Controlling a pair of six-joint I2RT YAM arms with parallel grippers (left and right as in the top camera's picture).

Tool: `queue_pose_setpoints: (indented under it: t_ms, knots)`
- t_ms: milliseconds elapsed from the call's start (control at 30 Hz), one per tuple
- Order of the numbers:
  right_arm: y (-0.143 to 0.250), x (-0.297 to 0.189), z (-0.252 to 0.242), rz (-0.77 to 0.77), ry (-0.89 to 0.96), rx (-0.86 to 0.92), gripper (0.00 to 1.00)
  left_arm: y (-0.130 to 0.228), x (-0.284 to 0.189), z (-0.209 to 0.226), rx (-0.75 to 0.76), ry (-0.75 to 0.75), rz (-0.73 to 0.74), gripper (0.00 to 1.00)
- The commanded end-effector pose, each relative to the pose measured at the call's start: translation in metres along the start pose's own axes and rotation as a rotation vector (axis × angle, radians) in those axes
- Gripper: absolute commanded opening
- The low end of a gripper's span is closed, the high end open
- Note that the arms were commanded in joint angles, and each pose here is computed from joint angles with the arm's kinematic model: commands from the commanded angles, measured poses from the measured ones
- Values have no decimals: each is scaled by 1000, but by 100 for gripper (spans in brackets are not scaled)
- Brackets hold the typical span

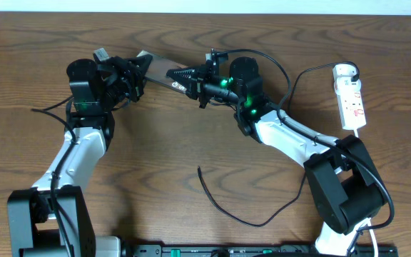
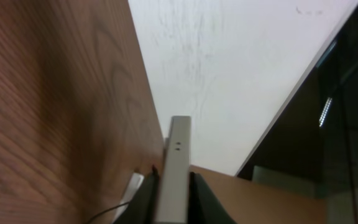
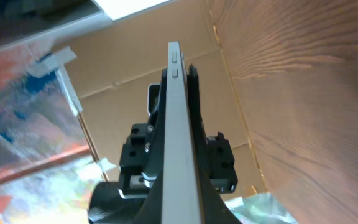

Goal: Plug charger to phone and switch on socket

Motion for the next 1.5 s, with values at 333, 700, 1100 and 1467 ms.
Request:
queue_pose_setpoints:
  t_ms: [333, 700, 1100, 1467]
  knots:
    - [12, 2, 4, 47, 4, -35, 44, -1, 0, -8, 49, 24, -1, 7]
    - [11, 0, 4, 52, -2, -258, 99, -20, -11, -8, 38, 30, -43, 7]
    - [-16, -23, 0, 70, 33, -505, 99, -90, -121, -60, 171, 304, -17, 7]
    - [5, -55, -137, 210, 617, -468, 99, -112, -173, -47, 149, 279, -16, 7]
Point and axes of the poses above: each gripper's point midway between its finger pads, its own x axis out along the fingers, its own z axis along the line the jaws close on, y = z × x, the point moved 3 cm from there along -x, back along the fingers, and after that the axes turned 2 degrees about x, right-handed, at the moved point
